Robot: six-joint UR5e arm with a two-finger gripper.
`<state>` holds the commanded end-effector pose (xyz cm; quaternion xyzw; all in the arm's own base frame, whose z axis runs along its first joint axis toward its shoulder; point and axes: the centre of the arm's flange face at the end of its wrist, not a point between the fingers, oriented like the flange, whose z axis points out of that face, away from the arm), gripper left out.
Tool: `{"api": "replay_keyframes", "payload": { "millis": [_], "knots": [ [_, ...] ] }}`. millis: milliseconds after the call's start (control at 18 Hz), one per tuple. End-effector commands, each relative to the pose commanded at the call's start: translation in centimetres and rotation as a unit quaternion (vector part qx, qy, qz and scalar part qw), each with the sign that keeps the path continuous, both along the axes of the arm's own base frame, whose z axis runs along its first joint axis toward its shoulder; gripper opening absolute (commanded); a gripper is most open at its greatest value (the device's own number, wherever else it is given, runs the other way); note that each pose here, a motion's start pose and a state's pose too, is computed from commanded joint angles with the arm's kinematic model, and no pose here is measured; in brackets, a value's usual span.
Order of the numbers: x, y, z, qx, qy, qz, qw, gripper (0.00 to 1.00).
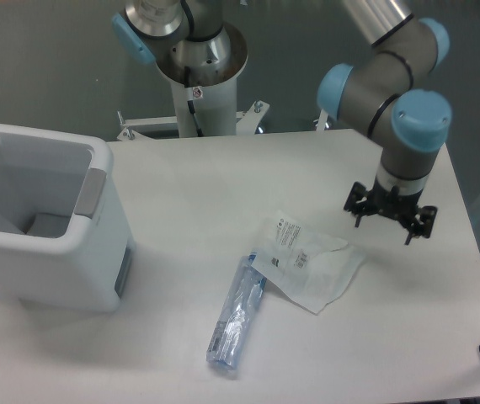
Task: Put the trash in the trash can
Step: 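Move the open gripper down over the crumpled clear plastic bag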
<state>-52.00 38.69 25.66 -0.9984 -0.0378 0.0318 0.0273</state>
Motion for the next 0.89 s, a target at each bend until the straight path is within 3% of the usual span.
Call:
{"api": "replay_keyframes", "payload": {
  "millis": [389,667,889],
  "knots": [
    [5.7,-0.1,-2.9,-0.022,-0.037,-0.021,0.9988,1.00],
    [10.3,1.5,-3.6,-0.032,-0.049,-0.047,0.9972,1.00],
    [13.2,0.3,-3.6,-0.037,-0.057,-0.046,0.9966,1.00]
  ]
}}
